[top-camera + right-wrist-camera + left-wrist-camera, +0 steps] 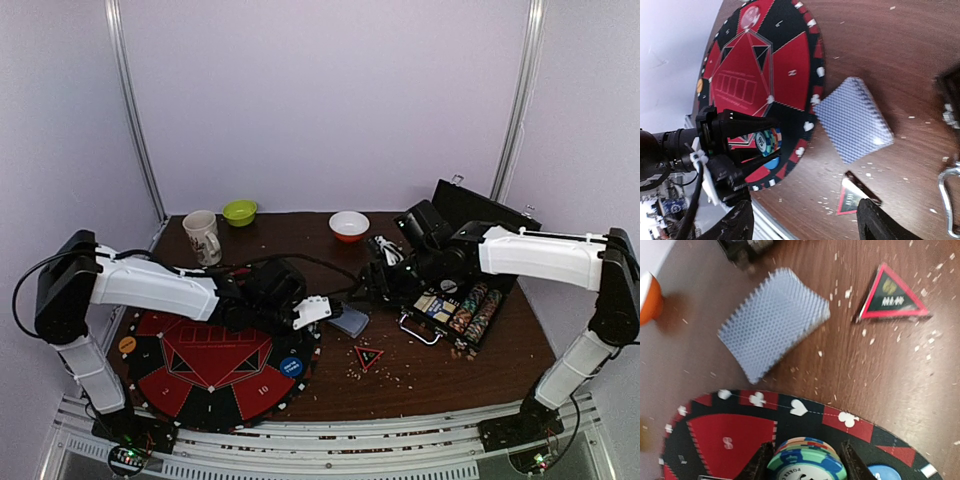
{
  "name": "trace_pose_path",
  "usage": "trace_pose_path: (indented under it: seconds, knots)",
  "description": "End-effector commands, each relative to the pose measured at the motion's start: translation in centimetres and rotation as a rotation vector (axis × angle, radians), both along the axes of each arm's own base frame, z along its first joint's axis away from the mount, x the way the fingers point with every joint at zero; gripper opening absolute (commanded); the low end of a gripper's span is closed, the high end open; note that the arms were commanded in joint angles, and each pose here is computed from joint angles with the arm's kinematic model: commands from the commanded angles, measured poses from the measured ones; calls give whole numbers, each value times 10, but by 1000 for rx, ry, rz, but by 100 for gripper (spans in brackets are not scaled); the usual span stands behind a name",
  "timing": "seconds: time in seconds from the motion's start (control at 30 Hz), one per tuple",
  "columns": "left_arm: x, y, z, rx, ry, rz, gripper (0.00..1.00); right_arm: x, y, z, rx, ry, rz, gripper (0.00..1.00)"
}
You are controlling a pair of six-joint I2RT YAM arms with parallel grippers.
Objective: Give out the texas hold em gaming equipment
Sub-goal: Place the poker chips pile at the small blind area.
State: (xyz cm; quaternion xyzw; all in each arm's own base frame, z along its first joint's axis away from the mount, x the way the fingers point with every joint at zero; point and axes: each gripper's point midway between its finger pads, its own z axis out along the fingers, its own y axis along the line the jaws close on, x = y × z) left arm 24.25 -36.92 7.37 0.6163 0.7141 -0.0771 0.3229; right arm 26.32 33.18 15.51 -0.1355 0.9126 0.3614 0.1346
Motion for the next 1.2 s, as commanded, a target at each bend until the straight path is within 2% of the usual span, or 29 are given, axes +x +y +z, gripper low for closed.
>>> trace_pose_path:
  seconds: [0.0,0.1,0.23,0.33,0.43,0.57,0.8,1.03,1.17]
  knots:
    - [11,-5,-30,-20,96,104,0,10,-76,-11,-264,-92,-134,74]
    - [13,-4,-48,22,133,139,0,11,-102,-7,-323,-114,-183,74]
    - [23,-3,-53,24,141,190,0,9,-109,3,-318,-130,-190,74]
    - [25,-1,-58,33,194,200,0,9,-113,5,-337,-138,-198,74]
    - [26,11,-64,90,230,227,2,11,-114,11,-335,-154,-202,73]
    - [16,17,-65,125,275,188,18,12,-113,14,-331,-165,-194,73]
    - [21,18,-80,153,236,160,46,15,-113,22,-337,-185,-187,73]
    - [17,20,-82,162,228,116,60,19,-115,38,-338,-224,-198,74]
    - [18,11,-64,118,220,91,71,21,-114,42,-338,-239,-191,75]
